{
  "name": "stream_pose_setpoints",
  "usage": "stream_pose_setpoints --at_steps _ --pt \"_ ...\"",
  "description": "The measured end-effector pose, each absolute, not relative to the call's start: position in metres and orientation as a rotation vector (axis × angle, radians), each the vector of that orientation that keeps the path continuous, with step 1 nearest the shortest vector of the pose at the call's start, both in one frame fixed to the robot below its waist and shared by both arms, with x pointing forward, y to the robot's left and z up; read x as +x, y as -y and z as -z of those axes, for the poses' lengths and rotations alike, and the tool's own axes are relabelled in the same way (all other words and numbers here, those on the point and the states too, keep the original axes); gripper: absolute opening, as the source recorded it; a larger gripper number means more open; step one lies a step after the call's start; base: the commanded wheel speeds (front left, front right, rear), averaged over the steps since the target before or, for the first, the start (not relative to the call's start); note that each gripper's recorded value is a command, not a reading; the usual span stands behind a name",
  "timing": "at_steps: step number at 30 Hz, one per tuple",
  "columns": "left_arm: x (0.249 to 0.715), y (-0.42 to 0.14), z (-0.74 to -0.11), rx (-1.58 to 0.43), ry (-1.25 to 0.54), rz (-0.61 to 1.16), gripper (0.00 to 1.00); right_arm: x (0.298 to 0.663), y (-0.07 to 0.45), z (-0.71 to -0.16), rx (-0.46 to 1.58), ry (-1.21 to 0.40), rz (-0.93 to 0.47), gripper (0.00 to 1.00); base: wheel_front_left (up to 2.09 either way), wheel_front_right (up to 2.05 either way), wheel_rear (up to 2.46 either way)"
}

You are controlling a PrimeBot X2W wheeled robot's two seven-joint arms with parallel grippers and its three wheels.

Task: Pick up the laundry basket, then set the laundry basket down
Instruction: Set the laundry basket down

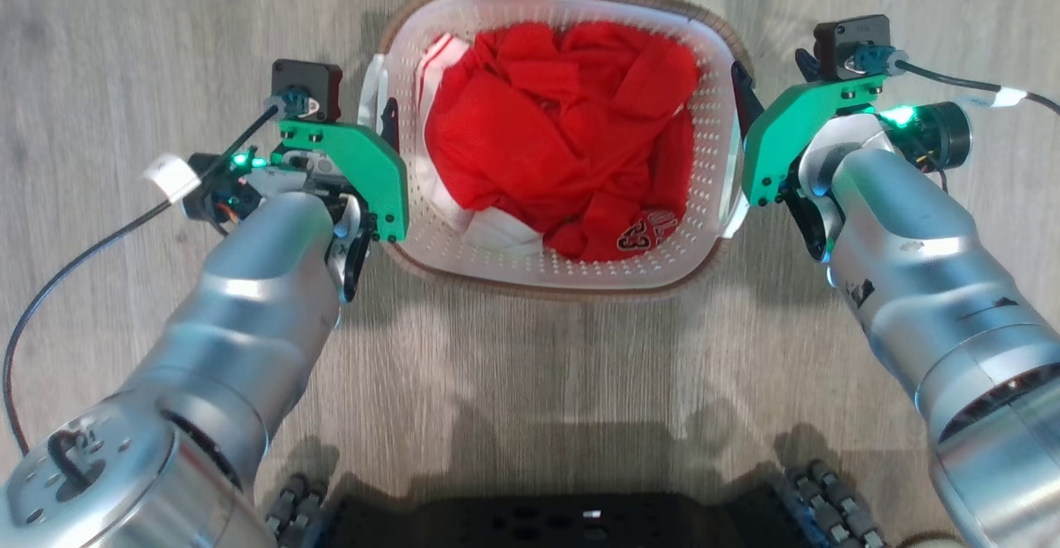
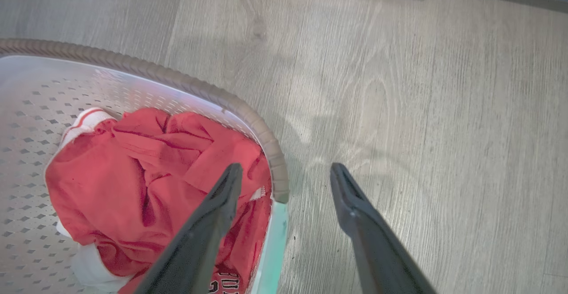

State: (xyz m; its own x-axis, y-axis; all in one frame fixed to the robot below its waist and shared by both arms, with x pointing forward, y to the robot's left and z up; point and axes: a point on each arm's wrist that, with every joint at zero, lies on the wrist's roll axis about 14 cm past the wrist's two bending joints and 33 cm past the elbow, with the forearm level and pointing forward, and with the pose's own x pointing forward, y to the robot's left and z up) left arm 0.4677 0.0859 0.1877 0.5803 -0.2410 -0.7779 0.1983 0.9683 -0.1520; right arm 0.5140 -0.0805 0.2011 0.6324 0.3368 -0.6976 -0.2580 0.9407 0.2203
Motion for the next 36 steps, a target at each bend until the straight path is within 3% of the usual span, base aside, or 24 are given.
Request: stream_pose_setpoints --at_steps 14,36 --pt "0.494 -0.087 -0.277 -0.143 -0.649 0.203 1.0 0.534 0.081 -0.293 0.12 -0.581 -0.33 1.0 0.0 0.0 0.0" --pt "0.427 -0.121 -0.414 -0.104 -0.221 0.119 1.0 0.465 0.1 -0.426 0.186 -0.197 -0.274 1.0 0.0 0.0 0.0"
